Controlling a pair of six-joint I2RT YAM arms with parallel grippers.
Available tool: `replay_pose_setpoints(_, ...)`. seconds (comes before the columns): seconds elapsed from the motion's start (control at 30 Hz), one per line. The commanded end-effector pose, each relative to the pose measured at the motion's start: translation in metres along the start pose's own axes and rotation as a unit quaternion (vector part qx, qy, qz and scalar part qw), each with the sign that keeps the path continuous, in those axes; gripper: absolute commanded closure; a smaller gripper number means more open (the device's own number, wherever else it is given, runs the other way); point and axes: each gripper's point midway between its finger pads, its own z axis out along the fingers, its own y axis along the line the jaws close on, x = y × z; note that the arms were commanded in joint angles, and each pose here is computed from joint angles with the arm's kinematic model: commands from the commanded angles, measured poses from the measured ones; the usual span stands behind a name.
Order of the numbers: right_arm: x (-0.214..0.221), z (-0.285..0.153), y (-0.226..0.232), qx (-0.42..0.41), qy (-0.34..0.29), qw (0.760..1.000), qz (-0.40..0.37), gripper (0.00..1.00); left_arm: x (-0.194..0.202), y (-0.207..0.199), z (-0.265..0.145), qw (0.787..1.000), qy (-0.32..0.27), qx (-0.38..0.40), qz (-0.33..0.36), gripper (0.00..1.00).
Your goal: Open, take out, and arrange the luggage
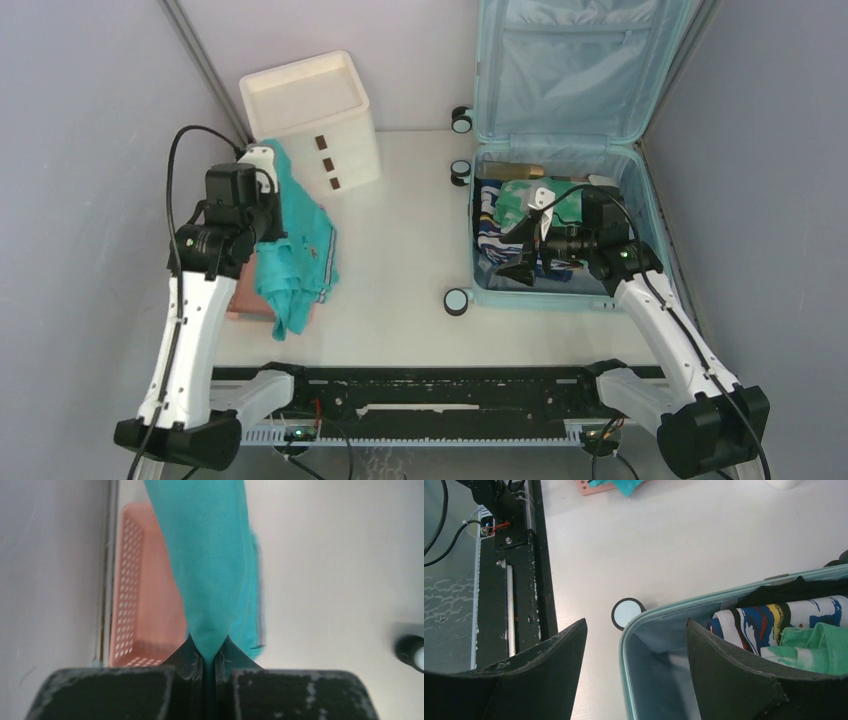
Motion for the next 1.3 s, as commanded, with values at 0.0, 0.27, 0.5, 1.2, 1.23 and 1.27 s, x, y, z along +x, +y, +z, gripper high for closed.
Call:
replay_pose_setpoints(0.0, -0.006, 0.001, 0.0, -0.004, -0.009, 1.0, -0.01, 0.21, 0.029, 0.044, 0.048, 0.997, 0.051, -0.063, 0.012, 1.0)
replay_pose_setpoints(0.27, -0.008, 0.0, 0.002, -0.005, -0.011, 1.0, -0.011, 0.21, 0.07, 0.095, 0.128, 0.973, 0.161, -0.164, 0.016, 1.0)
replay_pose_setpoints(0.5, -0.008, -0.003, 0.003, 0.002, -0.009, 1.0, -0.017, 0.21, 0.126, 0.105, 0.174, 0.952, 0.257, -0.168, 0.02, 1.0)
replay_pose_setpoints(1.2, 0.003, -0.007, -0.009, 0.019, -0.001, 1.0, -0.006, 0.2, 0.119, -0.154, 0.195, 0.935, 0.249, 0.215, -0.133, 0.98)
replay_pose_setpoints(1.23, 0.003, -0.007, -0.009, 0.018, 0.0, 1.0, -0.006, 0.2, 0.112, -0.162, 0.194, 0.936, 0.238, 0.222, -0.137, 0.98)
replay_pose_setpoints(1.27, 0.003, -0.006, -0.008, 0.017, -0.001, 1.0, -0.005, 0.2, 0.104, -0.165, 0.194, 0.939, 0.225, 0.222, -0.135, 0.98)
